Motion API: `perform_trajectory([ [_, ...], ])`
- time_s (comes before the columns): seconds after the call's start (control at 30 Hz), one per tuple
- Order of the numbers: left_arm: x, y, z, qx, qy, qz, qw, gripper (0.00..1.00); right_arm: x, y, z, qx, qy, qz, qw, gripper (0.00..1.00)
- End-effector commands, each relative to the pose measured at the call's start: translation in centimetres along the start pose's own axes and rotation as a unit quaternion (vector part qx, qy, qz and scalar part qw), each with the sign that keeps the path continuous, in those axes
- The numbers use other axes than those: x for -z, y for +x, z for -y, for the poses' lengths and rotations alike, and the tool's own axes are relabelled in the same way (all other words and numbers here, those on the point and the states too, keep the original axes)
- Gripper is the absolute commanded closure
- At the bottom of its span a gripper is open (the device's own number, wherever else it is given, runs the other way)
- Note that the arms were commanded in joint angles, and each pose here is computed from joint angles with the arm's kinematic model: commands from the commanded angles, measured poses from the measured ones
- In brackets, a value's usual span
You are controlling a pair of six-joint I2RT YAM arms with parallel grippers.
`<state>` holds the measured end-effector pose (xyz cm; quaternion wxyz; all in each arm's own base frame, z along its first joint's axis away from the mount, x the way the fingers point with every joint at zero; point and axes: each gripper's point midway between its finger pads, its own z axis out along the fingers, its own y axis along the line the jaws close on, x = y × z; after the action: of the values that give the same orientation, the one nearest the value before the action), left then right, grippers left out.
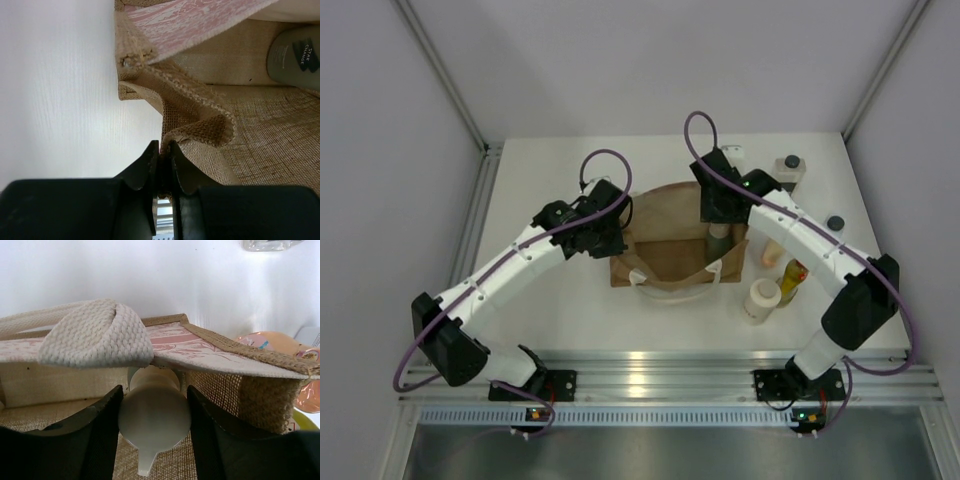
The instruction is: Take the personal care products out of the canvas bag
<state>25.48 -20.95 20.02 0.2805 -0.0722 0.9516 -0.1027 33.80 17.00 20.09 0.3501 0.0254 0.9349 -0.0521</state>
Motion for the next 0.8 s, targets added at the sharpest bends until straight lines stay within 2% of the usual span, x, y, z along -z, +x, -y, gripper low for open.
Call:
perform_trajectory([
  [0.0, 0.8, -0.5, 0.1, 0.005, 0.012, 0.016, 1.0, 1.0, 0.9, -1.4, -1.5, -0.024, -0.06, 0.024, 0.998, 1.0],
  [0.13, 0.9, -0.6, 0.1, 0.01, 0.014, 0.018, 1.0, 1.0, 3.7, -3.5, -3.4, -0.028, -0.131, 0.065, 0.989, 1.0],
  [0.37, 1.2, -0.9, 0.3, 0.014, 0.016, 0.023, 1.0, 1.0, 7.7, -5.8, -5.1, 0.03, -0.178, 0.125, 0.976, 1.0],
  [0.77, 1.2, -1.2, 0.3, 0.013, 0.015, 0.027, 0.999, 1.0, 14.4, -6.9, -8.7, 0.097, -0.255, 0.15, 0.95, 1.0],
])
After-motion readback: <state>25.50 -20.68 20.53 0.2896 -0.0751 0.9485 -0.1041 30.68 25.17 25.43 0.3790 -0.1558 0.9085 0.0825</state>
